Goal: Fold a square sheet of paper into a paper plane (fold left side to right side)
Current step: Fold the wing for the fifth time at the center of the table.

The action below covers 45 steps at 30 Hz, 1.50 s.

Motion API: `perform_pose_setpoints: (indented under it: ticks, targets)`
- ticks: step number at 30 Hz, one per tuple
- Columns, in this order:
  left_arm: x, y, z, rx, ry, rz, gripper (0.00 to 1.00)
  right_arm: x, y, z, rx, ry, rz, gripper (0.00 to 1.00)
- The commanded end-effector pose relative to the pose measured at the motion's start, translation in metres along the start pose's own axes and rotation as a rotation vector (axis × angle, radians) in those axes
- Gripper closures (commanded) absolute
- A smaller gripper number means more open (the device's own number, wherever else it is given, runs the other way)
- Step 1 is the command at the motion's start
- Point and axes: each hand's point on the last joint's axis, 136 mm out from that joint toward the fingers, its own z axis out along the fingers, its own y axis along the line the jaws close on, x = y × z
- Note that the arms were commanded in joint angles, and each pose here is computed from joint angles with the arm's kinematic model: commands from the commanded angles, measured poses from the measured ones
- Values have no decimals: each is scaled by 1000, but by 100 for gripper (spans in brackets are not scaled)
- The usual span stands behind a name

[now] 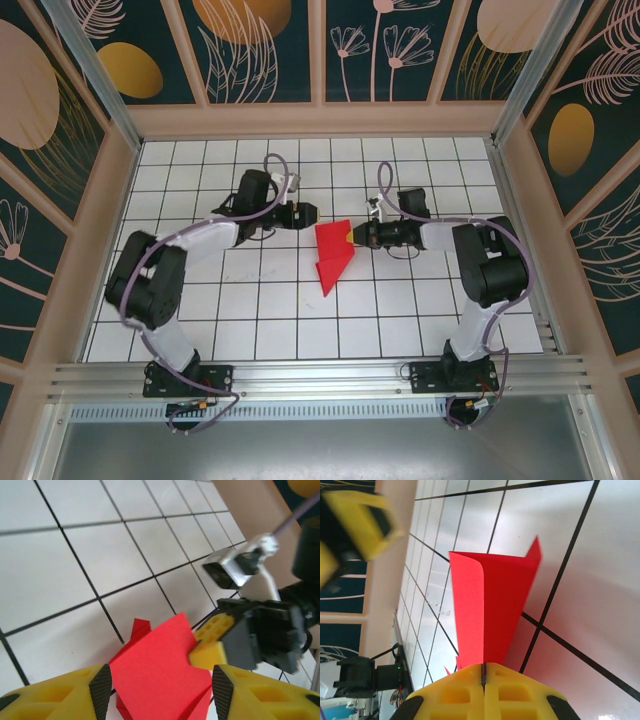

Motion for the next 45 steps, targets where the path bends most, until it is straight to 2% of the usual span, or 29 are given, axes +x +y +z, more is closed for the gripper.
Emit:
perform_pose_setpoints:
  ticks: [1, 7, 11, 20, 29, 39, 45]
  targets:
    - [41, 3, -11, -112, 73, 56, 43, -4, -5, 3, 68, 8, 110, 100]
    - [92, -27, -5, -135, 151, 128, 41, -9, -7, 14, 97, 19, 148, 100]
    - [110, -29, 8, -202, 188, 170, 40, -11, -11, 20, 116, 28, 167, 100]
    - [111, -19, 23, -417, 168, 306, 32, -10, -13, 21, 121, 28, 193, 100]
    - [130, -23, 48, -497, 222, 424, 26, -8, -15, 25, 120, 36, 208, 100]
    - [133, -2, 54, -708, 217, 524, 26, -6, -17, 27, 124, 47, 216, 100]
    - [139, 5, 53, -760, 220, 554, 29, -6, -18, 29, 121, 53, 218, 100]
